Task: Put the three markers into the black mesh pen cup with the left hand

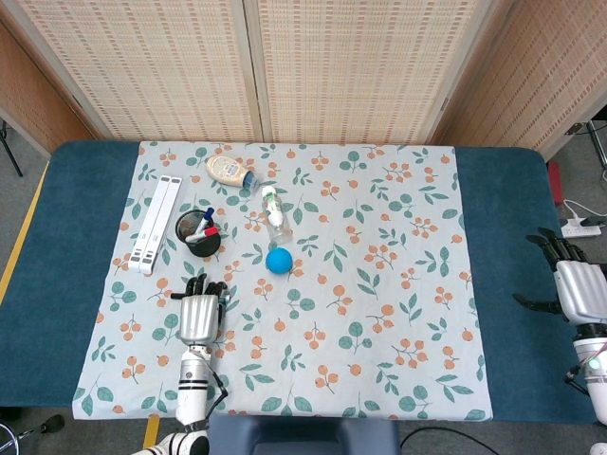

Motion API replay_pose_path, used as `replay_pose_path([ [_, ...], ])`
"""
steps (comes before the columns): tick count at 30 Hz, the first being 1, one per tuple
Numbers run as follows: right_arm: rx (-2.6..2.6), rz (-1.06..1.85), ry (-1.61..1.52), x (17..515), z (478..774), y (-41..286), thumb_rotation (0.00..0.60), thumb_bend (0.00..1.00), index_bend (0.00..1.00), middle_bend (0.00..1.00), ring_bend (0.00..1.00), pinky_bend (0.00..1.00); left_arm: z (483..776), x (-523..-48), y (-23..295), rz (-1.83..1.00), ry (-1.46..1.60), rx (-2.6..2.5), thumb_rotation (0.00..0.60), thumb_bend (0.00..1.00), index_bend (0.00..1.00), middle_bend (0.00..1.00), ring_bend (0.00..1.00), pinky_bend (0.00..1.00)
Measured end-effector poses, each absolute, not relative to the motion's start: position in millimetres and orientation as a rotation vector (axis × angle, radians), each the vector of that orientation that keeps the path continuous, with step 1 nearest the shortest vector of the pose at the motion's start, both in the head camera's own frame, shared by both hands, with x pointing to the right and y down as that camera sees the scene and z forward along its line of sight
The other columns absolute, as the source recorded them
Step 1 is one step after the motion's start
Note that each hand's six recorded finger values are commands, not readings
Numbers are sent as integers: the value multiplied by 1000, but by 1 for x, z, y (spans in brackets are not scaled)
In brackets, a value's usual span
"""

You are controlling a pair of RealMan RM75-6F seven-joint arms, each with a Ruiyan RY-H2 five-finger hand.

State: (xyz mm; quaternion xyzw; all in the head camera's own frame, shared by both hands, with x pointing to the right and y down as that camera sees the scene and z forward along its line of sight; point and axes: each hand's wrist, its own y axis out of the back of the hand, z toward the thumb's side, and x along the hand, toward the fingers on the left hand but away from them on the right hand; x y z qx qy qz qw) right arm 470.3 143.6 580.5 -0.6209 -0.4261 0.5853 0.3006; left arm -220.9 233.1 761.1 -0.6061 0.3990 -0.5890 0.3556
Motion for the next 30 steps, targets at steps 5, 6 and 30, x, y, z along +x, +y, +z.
replay_pose_path([
  [5, -1644, 1552, -1134, 471, 580, 143, 600, 25, 171, 64, 124, 172, 765, -223, 234, -1535, 1026, -1554, 600, 426, 417, 479, 182, 192],
  [6, -1643, 1553, -1134, 471, 579, 143, 600, 25, 171, 64, 124, 171, 765, -223, 234, -1535, 1029, -1553, 600, 427, 428, 498, 189, 196],
  [30, -1649, 1551, -1133, 471, 580, 143, 600, 25, 171, 64, 124, 171, 742, -241, 229, -1487, 1156, -1482, 600, 427, 547, 586, 226, 217],
])
